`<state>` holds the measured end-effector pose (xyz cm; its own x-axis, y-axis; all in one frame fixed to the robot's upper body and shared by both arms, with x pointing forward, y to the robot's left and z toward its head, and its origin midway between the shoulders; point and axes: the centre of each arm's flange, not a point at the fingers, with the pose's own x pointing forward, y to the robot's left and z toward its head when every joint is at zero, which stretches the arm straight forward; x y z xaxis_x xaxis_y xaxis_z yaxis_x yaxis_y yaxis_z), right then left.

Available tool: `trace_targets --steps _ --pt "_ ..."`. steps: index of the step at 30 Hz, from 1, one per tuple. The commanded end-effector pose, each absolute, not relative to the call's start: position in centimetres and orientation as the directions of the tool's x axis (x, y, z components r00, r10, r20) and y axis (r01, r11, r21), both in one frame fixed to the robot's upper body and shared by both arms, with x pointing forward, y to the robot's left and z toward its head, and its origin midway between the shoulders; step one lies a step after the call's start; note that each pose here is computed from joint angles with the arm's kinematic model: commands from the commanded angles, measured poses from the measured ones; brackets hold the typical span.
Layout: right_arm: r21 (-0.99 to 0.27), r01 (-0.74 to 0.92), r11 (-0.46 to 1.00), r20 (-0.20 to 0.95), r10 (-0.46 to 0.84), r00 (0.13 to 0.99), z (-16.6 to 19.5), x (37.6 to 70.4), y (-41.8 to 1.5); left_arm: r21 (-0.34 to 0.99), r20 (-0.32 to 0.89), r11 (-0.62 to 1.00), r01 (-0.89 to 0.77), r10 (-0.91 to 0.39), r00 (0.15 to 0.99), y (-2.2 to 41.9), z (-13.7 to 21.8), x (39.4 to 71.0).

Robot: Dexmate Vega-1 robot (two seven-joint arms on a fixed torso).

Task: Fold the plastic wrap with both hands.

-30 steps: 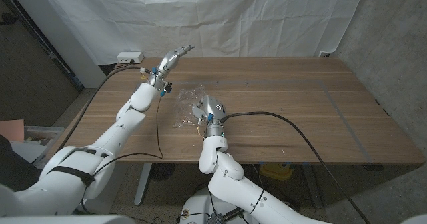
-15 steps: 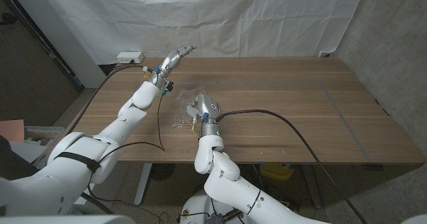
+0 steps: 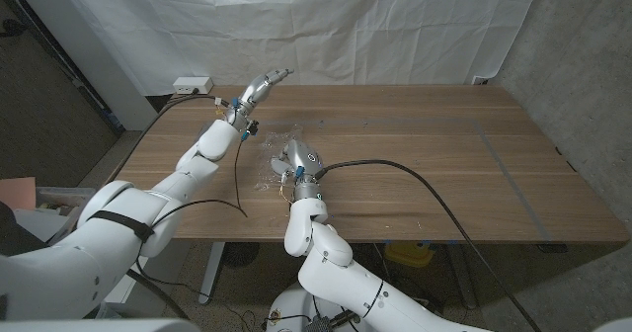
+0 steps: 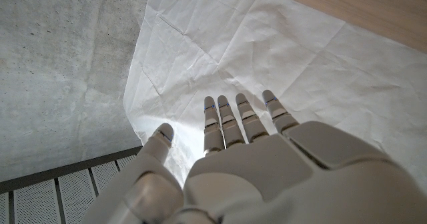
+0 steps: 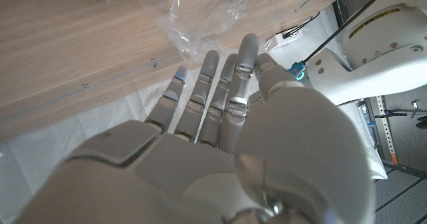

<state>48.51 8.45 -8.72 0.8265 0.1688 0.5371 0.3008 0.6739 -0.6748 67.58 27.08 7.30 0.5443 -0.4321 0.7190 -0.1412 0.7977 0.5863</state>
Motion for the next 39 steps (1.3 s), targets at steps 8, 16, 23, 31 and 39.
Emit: trace_targets --steps 8,16,23,31,39 --pt "-0.759 0.249 0.602 0.444 0.199 0.873 -11.2 50.9 9.2 0.593 0.717 0.793 -0.135 -0.445 0.536 27.3 7.2 67.4" --pt "-0.802 0.298 0.518 0.431 0.157 0.889 -11.8 51.7 8.4 0.589 0.727 0.796 -0.137 -0.448 0.521 27.5 7.3 67.0" --pt "-0.846 0.274 0.458 0.362 0.117 0.925 -11.7 52.5 6.7 0.586 0.729 0.800 -0.128 -0.452 0.515 27.6 7.1 66.9" --pt "-0.895 0.220 0.388 0.283 0.114 0.952 -11.6 52.1 4.9 0.583 0.731 0.802 -0.125 -0.452 0.511 27.7 7.2 66.8" --pt "-0.891 0.229 0.393 0.295 0.116 0.948 -10.9 51.4 3.7 0.584 0.734 0.801 -0.128 -0.455 0.504 27.7 7.3 66.6"
